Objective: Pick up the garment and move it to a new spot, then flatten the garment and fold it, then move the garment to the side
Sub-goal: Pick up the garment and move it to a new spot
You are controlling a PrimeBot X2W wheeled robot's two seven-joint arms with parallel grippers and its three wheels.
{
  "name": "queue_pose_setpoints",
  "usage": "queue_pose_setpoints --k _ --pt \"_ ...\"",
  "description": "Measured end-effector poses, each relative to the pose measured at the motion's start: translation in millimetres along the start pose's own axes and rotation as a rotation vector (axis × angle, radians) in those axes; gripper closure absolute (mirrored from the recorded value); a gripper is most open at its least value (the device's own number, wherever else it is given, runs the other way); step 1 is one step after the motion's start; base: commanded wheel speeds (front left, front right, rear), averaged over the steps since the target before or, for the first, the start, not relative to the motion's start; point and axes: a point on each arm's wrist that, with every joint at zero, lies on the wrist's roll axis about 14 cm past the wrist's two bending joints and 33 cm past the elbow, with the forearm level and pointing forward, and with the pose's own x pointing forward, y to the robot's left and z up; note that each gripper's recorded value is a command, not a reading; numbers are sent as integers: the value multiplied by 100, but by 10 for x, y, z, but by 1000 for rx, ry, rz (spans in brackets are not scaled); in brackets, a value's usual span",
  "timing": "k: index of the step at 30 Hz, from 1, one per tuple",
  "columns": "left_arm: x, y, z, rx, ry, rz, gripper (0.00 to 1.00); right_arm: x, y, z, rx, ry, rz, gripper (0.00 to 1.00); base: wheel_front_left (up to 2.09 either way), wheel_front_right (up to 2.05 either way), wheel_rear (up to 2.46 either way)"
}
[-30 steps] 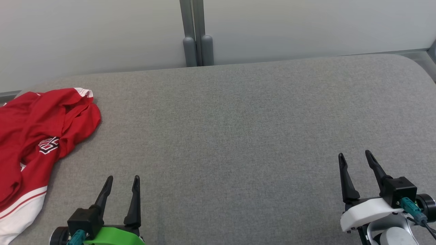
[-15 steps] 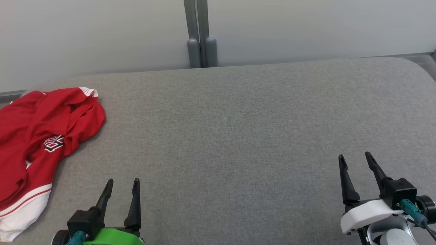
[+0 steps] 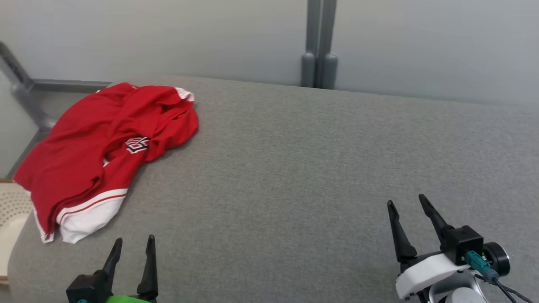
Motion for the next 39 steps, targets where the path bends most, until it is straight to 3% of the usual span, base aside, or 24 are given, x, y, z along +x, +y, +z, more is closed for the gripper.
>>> queue_pose_setpoints --k 6,12,24,33,39 --pt "-319 462 50 -10 -25 153 0 285 555 85 14 -27 169 0 0 0 0" --pt "-261 622 133 -52 -48 209 0 422 762 8 21 -10 243 0 0 0 0" --pt "939 940 343 11 161 191 0 931 526 -227 -8 1 263 0 0 0 0" --pt "1694 1175 -7 -20 340 272 0 1056 246 -883 45 120 216 0 0 0 0" --pt "1916 1292 -448 18 495 363 0 1033 39 -1150 49 167 179 0 0 0 0"
